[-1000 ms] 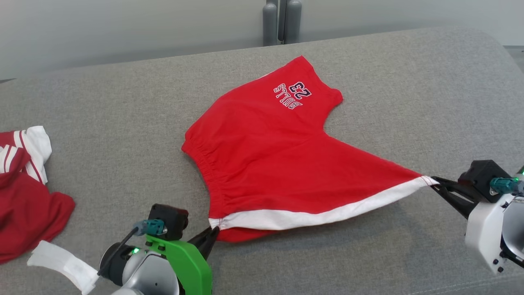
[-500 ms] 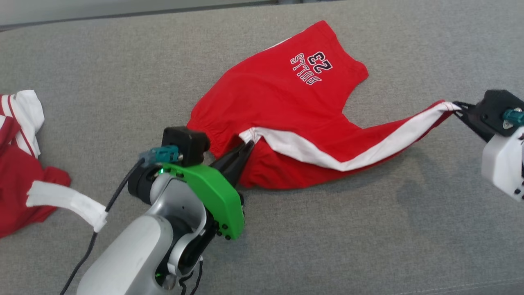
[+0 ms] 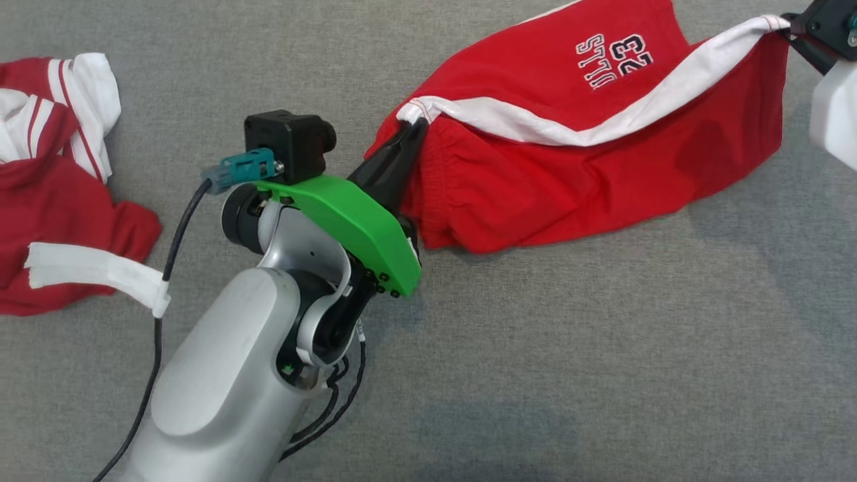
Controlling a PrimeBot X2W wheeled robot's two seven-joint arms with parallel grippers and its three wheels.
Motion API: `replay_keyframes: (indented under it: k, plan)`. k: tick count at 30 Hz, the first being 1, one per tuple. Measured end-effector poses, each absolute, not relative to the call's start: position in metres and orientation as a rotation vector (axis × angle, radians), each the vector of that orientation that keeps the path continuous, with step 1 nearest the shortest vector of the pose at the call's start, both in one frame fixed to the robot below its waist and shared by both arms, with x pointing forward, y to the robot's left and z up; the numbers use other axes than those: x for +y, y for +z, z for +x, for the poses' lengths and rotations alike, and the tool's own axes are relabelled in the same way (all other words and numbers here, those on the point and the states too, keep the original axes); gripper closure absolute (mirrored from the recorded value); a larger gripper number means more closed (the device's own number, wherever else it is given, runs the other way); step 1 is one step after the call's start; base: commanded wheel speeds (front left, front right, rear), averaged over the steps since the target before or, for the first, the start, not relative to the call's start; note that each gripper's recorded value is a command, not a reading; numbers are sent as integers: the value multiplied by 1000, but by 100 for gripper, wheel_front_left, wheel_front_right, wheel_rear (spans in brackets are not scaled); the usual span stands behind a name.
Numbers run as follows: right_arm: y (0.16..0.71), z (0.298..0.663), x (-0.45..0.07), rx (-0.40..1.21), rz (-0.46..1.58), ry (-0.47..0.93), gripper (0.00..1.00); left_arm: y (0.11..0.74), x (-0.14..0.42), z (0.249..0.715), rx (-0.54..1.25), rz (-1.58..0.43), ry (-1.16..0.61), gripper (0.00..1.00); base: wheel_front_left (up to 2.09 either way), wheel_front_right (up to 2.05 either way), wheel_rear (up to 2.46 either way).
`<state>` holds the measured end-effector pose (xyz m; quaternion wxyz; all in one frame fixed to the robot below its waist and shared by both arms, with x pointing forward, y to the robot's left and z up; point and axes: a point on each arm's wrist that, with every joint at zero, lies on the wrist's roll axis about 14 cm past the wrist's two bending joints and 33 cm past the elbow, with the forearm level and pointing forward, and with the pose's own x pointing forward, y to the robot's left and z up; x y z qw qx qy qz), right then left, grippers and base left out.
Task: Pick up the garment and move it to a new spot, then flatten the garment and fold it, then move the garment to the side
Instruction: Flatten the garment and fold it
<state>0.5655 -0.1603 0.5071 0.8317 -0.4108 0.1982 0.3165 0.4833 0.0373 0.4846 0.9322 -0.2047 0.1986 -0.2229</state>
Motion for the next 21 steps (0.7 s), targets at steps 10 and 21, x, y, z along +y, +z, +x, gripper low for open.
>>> replay_keyframes:
  k: [10, 21]
  plan:
    - [508, 617, -129, 353, -877, 704, 100, 474, 68, 509, 403, -474, -344, 100, 0, 0, 0]
    - [480, 640, -106, 378, -848, 729, 100, 451, 87, 529, 436, -507, -251, 100, 0, 0, 0]
